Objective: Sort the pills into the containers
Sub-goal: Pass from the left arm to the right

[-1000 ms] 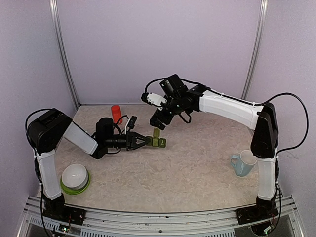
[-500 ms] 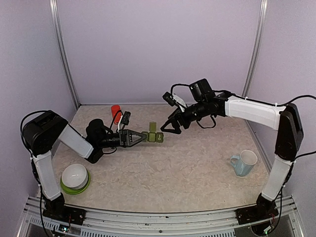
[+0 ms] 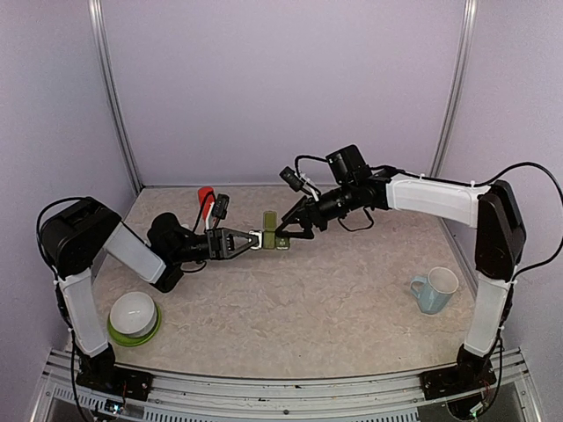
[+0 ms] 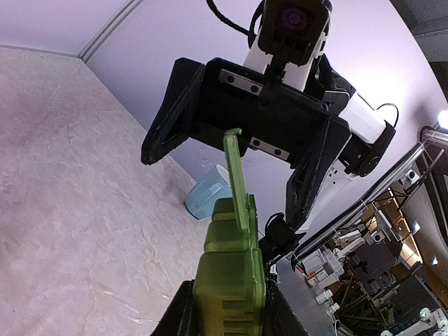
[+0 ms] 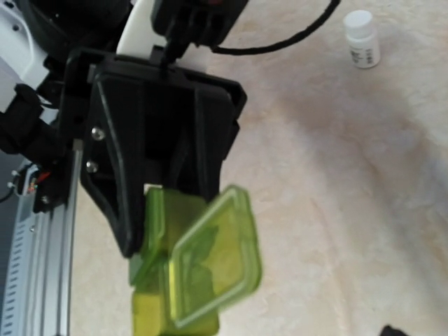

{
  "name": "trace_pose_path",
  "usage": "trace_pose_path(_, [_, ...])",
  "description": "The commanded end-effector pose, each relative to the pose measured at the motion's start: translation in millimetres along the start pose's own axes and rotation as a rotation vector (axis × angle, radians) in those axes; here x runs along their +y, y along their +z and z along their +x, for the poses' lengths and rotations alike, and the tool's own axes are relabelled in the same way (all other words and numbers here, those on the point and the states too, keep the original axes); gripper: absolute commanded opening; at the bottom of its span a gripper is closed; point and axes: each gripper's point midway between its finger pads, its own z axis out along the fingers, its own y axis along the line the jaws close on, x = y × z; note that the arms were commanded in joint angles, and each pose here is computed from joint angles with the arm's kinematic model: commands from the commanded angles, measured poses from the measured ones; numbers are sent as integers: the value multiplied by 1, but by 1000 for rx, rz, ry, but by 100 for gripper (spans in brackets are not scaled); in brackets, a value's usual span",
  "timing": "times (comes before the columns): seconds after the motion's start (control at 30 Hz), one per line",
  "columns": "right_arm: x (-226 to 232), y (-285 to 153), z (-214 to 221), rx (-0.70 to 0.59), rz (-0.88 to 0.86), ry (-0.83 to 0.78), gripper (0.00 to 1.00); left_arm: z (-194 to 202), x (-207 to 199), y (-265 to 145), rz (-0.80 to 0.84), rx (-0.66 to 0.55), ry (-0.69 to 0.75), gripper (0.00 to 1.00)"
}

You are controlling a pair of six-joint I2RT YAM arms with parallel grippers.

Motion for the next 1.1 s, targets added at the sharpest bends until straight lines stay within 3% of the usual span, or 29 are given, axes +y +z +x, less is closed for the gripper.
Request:
trace_pose_path(0.0, [7, 7, -5, 2, -92, 45, 92, -7, -14, -1, 22, -10, 68, 17])
trace_pose_path(0.43, [12, 11, 2, 42, -151, 79, 62, -8, -11, -2, -9, -19, 91, 17])
trace_pose_path(0.67, [18, 12, 6, 45, -199, 87, 40, -10, -9, -4, -24, -31, 91, 17])
trace_pose_path(0.73, [20, 12, 6, 43, -209, 87, 39, -9, -8, -4, -27, -32, 90, 17])
trace_pose_path(0.87, [21, 12, 7, 45, -218, 91, 48, -12, -8, -6, -34, -42, 96, 17])
trace_pose_path(1.07, [19, 15, 14, 59, -221, 106, 46, -12, -10, -7, -34, -47, 100, 17])
